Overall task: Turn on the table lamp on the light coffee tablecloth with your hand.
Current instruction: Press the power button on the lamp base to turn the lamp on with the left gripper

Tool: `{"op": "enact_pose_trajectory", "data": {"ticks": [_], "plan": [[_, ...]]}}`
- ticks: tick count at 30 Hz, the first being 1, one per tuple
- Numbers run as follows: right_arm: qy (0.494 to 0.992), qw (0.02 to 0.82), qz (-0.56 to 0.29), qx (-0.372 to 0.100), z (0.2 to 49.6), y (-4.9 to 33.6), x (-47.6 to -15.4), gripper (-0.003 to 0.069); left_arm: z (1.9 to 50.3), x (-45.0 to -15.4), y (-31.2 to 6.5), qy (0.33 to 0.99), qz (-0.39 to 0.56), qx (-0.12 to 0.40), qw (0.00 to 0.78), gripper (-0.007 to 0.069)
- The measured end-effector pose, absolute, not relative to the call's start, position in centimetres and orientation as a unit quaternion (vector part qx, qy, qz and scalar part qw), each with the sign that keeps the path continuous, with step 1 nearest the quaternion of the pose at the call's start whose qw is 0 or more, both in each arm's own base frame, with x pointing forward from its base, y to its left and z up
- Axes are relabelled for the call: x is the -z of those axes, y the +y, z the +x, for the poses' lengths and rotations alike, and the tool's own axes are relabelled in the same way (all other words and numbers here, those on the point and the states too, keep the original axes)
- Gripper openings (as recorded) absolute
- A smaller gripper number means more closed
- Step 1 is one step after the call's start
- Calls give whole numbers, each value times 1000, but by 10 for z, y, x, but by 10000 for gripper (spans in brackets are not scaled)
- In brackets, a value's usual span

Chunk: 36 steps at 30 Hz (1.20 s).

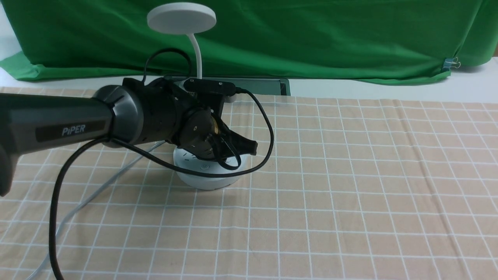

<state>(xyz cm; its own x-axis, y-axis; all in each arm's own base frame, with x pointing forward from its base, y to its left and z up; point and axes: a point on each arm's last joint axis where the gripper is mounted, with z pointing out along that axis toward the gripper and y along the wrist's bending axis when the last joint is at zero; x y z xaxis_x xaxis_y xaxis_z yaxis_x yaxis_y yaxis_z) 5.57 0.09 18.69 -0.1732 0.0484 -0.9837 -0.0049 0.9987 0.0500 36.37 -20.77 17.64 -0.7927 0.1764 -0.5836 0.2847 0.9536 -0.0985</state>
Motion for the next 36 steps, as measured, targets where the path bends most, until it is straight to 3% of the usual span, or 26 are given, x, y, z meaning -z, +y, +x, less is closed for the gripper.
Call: {"op": "enact_pose_trajectory", "data": {"ticks": [36], "plan": [[765, 643, 14, -21, 56, 1, -187, 238, 362, -177, -211, 941, 132, 105, 292, 1]]}}
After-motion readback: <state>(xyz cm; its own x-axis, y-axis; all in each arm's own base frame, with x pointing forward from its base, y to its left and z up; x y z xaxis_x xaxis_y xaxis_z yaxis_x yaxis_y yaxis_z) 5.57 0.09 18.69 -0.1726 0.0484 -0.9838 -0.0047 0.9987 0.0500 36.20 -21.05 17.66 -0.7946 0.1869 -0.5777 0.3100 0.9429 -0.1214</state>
